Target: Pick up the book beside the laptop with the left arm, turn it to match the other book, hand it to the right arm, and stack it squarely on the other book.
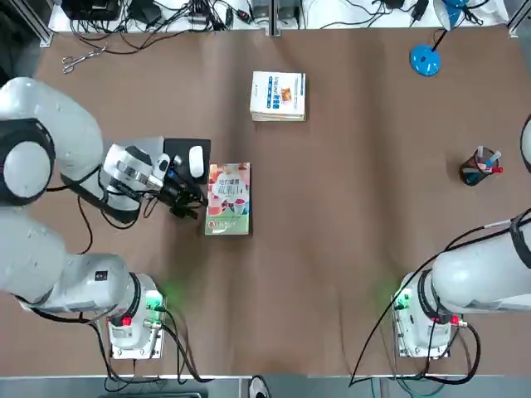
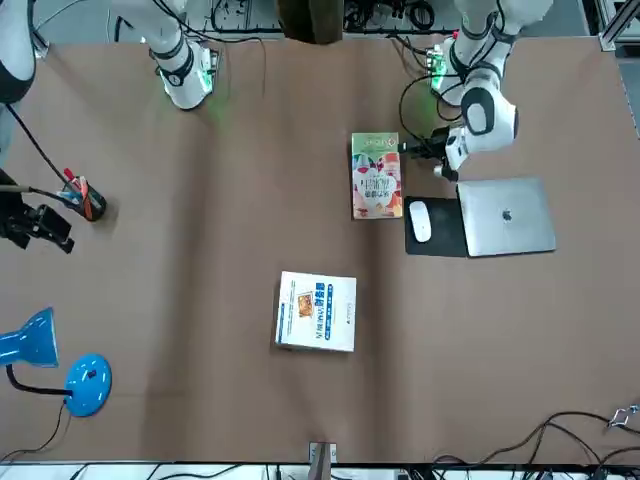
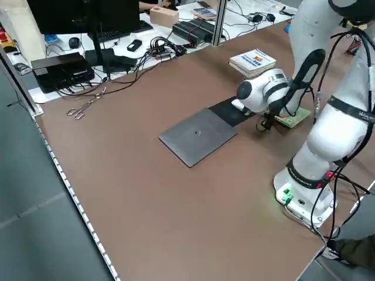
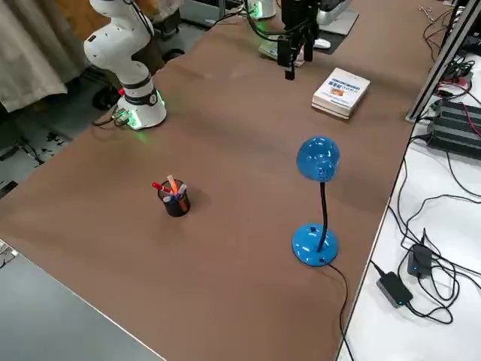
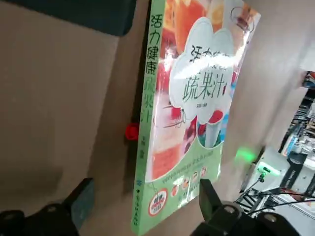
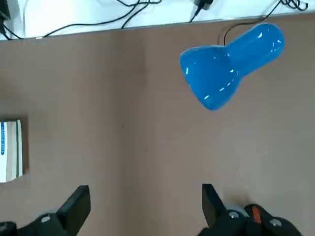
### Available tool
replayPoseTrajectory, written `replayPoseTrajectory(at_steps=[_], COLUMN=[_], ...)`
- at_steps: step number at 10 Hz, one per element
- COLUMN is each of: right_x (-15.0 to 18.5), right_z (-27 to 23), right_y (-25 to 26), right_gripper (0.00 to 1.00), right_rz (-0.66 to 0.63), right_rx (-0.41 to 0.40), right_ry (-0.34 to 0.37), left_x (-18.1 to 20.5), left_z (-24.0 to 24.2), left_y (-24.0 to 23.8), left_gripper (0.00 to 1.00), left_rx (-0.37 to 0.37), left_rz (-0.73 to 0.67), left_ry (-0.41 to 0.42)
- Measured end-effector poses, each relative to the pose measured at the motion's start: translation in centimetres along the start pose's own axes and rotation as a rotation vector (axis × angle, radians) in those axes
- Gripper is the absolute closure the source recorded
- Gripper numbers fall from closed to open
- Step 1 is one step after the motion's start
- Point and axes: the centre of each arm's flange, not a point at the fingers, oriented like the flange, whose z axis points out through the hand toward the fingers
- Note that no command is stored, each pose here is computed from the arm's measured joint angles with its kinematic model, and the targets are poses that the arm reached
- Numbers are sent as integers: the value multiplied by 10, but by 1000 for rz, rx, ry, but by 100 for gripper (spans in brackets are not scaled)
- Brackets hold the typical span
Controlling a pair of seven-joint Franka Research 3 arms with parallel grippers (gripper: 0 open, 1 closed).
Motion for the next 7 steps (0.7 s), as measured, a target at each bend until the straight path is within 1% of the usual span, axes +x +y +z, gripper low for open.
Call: replayPoseTrajectory(at_steps=[3,5,7], right_x=[0,0,0], right_z=[-1,-1,-1], right_y=[5,8,8], right_gripper=[0,0,0], right_rz=[8,12,12], right_rx=[-1,-2,-2], right_ry=[1,2,2], left_x=[1,4,5], left_z=[9,20,28], left_y=[-2,10,13], left_gripper=[10,11,12], left_rx=[-39,-60,-55], left_rz=[-47,-56,-44], left_ry=[28,40,38])
